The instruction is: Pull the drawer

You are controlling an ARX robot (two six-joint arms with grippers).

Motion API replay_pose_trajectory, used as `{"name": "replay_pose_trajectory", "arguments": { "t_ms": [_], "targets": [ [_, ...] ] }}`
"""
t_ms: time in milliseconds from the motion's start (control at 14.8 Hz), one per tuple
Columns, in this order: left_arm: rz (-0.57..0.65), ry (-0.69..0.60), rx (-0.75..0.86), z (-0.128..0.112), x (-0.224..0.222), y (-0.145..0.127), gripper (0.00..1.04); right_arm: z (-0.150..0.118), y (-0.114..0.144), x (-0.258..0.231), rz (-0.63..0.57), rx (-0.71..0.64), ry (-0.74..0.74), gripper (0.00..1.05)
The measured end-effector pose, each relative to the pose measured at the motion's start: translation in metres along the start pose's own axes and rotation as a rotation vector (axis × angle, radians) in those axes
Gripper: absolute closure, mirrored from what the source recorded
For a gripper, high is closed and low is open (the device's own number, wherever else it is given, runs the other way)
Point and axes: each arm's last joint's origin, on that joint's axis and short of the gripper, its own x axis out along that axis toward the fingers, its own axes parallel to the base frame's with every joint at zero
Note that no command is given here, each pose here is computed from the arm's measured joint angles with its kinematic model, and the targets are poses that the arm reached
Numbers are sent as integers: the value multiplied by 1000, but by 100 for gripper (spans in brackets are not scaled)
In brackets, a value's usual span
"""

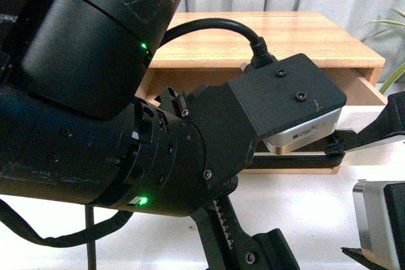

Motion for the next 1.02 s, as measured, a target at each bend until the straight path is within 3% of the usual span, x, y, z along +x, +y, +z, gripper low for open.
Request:
{"name": "replay_pose_trajectory", "arguments": {
  "t_ms": [203,407,678,881,1017],
  "targets": [
    [3,-16,-31,3,-4,0,7,1,0,-4,-34,12,-3,6],
    [-14,-116,-83,17,-21,1,7,-8,10,-16,-26,113,49,6],
    [-28,-225,-129,33,-48,-2,7,4,-3,-44,-144,103,-15,6],
    [47,-309,-167,38,-66,8,7,6,-12,-64,-230,176,-49,6],
    [183,-377,-245,37,-82,28,7,9,-27,-82,-328,238,-86,6]
  ]
}}
